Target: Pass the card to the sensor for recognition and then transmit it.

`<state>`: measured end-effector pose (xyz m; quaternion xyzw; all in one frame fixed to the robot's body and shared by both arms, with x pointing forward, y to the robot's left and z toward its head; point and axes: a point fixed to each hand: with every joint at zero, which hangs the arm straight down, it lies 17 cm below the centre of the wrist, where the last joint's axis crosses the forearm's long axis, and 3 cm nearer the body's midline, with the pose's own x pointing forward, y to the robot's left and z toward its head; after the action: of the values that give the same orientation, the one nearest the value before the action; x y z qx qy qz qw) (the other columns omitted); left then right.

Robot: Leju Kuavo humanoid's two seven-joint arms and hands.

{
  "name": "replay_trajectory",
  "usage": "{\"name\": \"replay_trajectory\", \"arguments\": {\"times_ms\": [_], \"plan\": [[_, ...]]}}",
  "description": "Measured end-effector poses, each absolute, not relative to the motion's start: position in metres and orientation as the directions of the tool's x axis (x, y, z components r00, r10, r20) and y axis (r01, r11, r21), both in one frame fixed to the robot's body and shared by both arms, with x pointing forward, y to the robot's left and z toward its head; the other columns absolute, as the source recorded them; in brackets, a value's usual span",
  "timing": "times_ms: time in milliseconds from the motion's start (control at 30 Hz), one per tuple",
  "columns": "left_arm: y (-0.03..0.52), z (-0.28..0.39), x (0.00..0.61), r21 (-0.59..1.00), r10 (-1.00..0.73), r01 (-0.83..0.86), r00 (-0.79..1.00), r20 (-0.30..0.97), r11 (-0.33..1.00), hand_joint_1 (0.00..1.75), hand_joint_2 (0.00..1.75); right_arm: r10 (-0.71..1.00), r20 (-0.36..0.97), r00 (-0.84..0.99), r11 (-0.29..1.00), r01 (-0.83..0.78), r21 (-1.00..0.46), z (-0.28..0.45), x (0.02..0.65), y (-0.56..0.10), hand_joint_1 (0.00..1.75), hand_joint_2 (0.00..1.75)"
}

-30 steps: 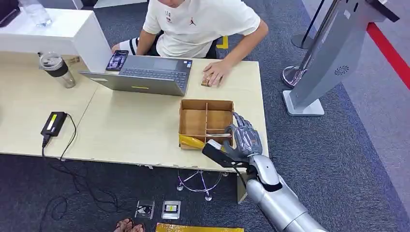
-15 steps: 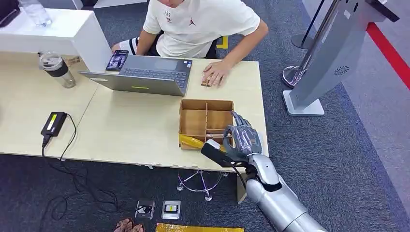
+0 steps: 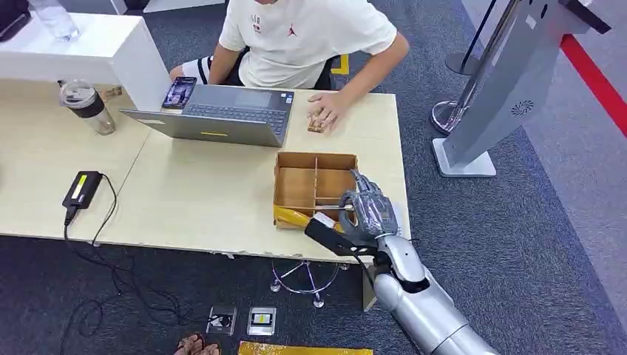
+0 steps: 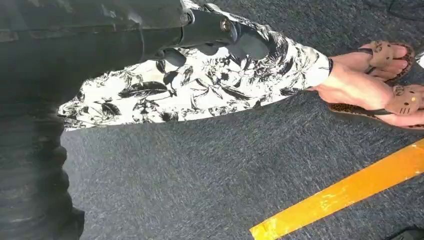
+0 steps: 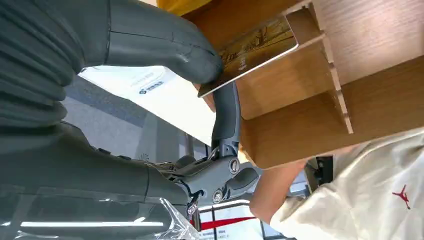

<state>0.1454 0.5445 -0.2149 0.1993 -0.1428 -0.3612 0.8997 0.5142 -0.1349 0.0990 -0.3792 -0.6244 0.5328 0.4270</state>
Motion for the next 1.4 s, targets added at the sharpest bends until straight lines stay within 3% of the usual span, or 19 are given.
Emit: {"name": "replay_trajectory", "arguments": {"times_ms": [200,300,533,733,967,1400], "plan": [[0.545,-0.214,0.146,0.463,-0.707,0.592,0.698,0.115,0.659,0.00,1.75,0.913,0.181,-0.364,0.210,0.040,-0.977,0.114,0.514,-0.129,1.75,1.75],[0.545,-0.214,0.146,0.463,-0.707,0.591,0.697,0.119,0.661,0.00,1.75,0.885,0.259,-0.386,0.306,0.065,-0.950,0.133,0.513,-0.126,1.75,1.75],[0.544,-0.214,0.147,0.464,-0.698,0.579,0.705,0.129,0.671,0.00,1.75,0.722,0.445,-0.530,0.640,0.266,-0.721,0.260,0.500,-0.135,1.75,1.75],[0.541,-0.215,0.147,0.462,-0.689,0.570,0.712,0.137,0.680,0.00,1.75,0.644,0.448,-0.621,0.743,0.367,-0.559,0.341,0.478,-0.152,1.75,1.75],[0.537,-0.217,0.149,0.460,-0.677,0.556,0.721,0.147,0.692,0.00,1.75,0.621,0.385,-0.683,0.756,0.392,-0.525,0.381,0.463,-0.140,1.75,1.75],[0.531,-0.218,0.153,0.457,-0.682,0.561,0.716,0.151,0.690,0.00,1.75,0.695,0.209,-0.688,0.562,0.337,-0.755,0.332,0.486,-0.043,1.75,1.75]]}}
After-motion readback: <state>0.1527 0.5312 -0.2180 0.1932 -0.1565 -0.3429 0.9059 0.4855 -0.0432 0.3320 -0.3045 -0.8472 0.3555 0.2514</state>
